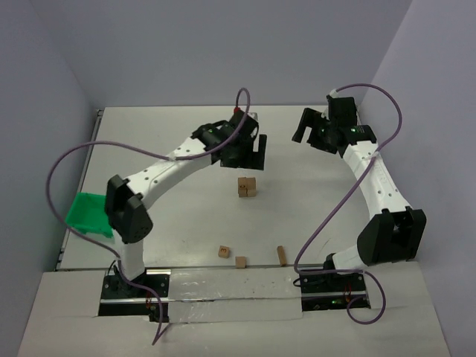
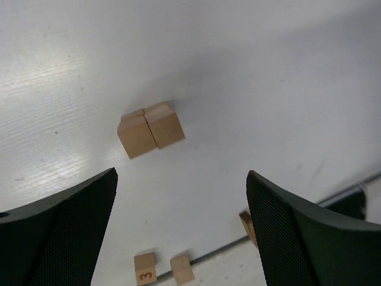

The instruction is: Build the wood block tower

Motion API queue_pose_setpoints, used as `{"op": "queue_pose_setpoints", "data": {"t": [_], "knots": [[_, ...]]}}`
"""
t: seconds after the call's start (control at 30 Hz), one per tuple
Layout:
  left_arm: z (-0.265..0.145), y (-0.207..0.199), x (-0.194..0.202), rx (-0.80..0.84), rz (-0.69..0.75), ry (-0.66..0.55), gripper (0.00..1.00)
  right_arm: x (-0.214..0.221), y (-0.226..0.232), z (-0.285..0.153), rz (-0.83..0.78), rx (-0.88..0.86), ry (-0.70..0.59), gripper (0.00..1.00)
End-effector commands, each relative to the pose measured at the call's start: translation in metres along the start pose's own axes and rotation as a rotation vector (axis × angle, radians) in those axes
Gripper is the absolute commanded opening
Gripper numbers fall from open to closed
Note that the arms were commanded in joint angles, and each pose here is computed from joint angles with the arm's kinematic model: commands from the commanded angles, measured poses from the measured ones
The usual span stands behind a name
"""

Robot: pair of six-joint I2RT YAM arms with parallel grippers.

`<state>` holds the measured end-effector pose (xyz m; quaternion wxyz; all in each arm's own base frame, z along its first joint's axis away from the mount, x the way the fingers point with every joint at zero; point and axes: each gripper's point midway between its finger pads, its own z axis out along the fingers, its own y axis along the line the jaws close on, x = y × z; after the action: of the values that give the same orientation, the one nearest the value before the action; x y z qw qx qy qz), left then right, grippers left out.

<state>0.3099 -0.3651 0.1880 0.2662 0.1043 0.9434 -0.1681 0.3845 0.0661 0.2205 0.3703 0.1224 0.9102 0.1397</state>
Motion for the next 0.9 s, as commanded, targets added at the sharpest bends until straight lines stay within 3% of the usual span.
{"op": "queue_pose_setpoints", "data": {"t": [0.0, 0.07, 0.2, 0.33, 0.37, 0.4, 0.53, 0.63, 0.67, 0.7, 0.73, 0.87], "knots": [[-0.09, -0.021, -0.043, 0.303, 0.159, -0.187, 0.92, -0.017, 0.021, -0.039, -0.12, -0.135, -0.123, 1.0], [-0.108, -0.018, -0.042, 0.377, 0.212, -0.187, 0.85, -0.011, 0.03, -0.05, -0.233, -0.215, -0.137, 1.0], [-0.143, 0.025, -0.034, 0.482, 0.206, -0.196, 0.72, 0.02, 0.052, -0.074, -0.444, -0.418, -0.109, 1.0], [-0.139, 0.074, -0.007, 0.425, 0.227, -0.197, 0.59, 0.063, 0.059, -0.087, -0.619, -0.559, -0.036, 0.99], [-0.146, 0.086, 0.006, 0.4, 0.248, -0.225, 0.52, 0.082, 0.059, -0.088, -0.742, -0.593, -0.014, 0.97], [-0.136, 0.097, 0.02, 0.383, 0.253, -0.208, 0.52, 0.1, 0.057, -0.09, -0.784, -0.605, 0.025, 0.97], [-0.144, 0.111, 0.043, 0.364, 0.273, -0.301, 0.54, 0.163, 0.069, -0.087, -1.046, -0.635, 0.138, 0.87], [-0.145, 0.121, 0.056, 0.334, 0.334, -0.283, 0.64, 0.215, 0.075, -0.083, -1.213, -0.669, 0.253, 0.8], [-0.143, 0.123, 0.065, 0.334, 0.35, -0.238, 0.72, 0.226, 0.075, -0.083, -1.246, -0.68, 0.277, 0.79], [-0.14, 0.127, 0.077, 0.332, 0.356, -0.18, 0.93, 0.231, 0.076, -0.082, -1.263, -0.688, 0.286, 0.78], [-0.139, 0.132, 0.093, 0.351, 0.433, -0.12, 0.99, 0.255, 0.078, -0.083, -1.326, -0.717, 0.33, 0.76], [-0.149, 0.14, 0.103, 0.367, 0.537, -0.174, 0.94, 0.289, 0.091, -0.083, -1.422, -0.778, 0.338, 0.76]]}}
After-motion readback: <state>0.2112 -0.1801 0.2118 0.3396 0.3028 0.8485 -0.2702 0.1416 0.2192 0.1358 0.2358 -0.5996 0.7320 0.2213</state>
